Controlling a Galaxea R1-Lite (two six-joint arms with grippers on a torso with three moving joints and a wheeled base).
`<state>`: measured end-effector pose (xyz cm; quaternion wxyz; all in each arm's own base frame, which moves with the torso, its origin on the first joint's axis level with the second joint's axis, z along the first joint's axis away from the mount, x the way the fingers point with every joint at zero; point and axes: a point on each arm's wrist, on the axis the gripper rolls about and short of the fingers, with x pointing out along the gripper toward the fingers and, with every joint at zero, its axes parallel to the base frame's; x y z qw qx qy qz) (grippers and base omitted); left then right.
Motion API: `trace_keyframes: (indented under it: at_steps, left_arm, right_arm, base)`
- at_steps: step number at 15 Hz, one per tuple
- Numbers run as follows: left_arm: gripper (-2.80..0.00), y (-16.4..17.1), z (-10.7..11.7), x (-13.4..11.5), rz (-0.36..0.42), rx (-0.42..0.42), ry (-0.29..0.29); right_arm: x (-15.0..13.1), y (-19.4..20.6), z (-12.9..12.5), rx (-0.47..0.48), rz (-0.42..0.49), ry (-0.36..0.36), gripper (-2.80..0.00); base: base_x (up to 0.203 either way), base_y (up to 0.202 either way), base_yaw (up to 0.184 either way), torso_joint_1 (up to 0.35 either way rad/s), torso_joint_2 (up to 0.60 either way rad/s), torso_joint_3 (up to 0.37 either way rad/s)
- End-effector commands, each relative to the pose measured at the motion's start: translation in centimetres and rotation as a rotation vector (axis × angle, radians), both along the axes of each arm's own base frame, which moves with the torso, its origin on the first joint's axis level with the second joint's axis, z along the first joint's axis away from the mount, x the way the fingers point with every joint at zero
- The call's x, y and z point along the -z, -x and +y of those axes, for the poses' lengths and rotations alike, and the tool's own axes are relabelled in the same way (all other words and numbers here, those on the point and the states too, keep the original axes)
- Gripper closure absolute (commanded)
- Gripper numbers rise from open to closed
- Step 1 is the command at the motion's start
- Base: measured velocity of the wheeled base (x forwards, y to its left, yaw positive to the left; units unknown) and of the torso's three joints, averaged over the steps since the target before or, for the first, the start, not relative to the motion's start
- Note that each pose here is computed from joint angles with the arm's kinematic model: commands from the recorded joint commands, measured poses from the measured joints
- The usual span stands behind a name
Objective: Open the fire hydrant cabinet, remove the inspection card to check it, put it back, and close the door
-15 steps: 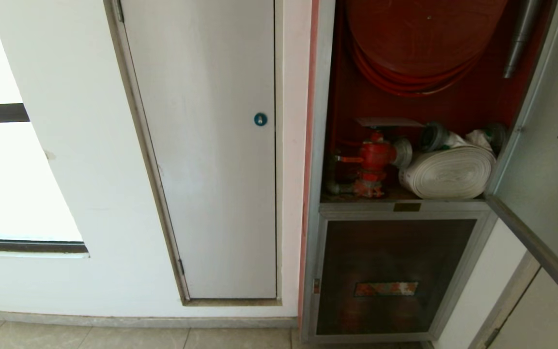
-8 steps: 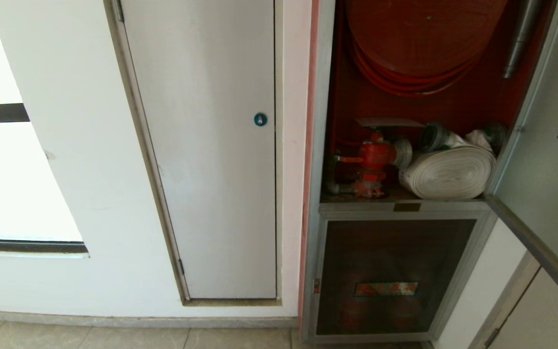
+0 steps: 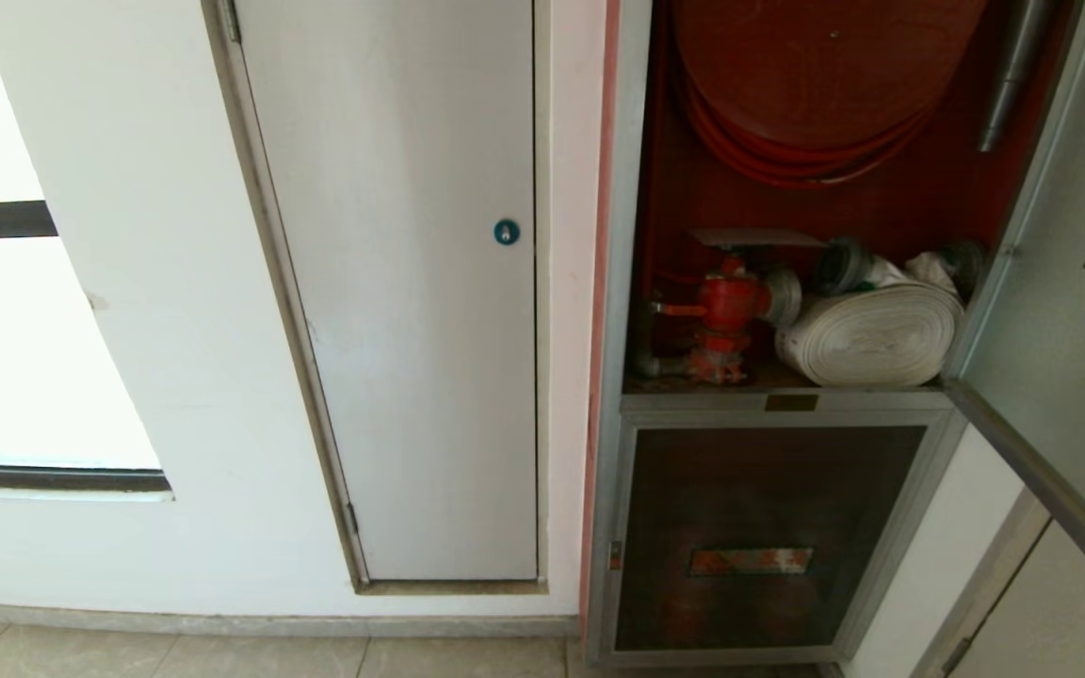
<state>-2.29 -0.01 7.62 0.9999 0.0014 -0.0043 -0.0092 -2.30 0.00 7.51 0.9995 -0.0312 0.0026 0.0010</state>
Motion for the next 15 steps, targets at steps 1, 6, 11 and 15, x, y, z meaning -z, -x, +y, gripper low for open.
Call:
trace_keyframes:
  at_steps: [1,6,11,15]
  left_arm:
    - [0.00,-0.01,0.00,-0.01,0.001,0.000,0.000]
    - [0.00,-0.01,0.00,-0.01,0.001,0.000,0.000]
    - [0.00,-0.01,0.00,-0.01,0.001,0.000,0.000]
    - [0.00,-0.01,0.00,-0.01,0.001,0.000,0.000]
  right_arm:
    - [0.00,-0.01,0.00,-0.001,0.001,-0.001,0.00]
    - [0.00,-0.02,-0.01,0.004,-0.001,-0.033,0.00]
    - [-0.03,-0.01,-0.01,0.004,-0.002,-0.033,0.00]
    - [-0.01,-0.02,-0.01,0.004,-0.001,-0.033,0.00]
  base:
    - [0.000,0.000,0.000,0.000,0.00,0.000]
    - [0.000,0.000,0.000,0.000,0.00,0.000]
    - [0.000,0.000,0.000,0.000,0.00,0.000]
    - [0.000,0.000,0.000,0.000,0.00,0.000]
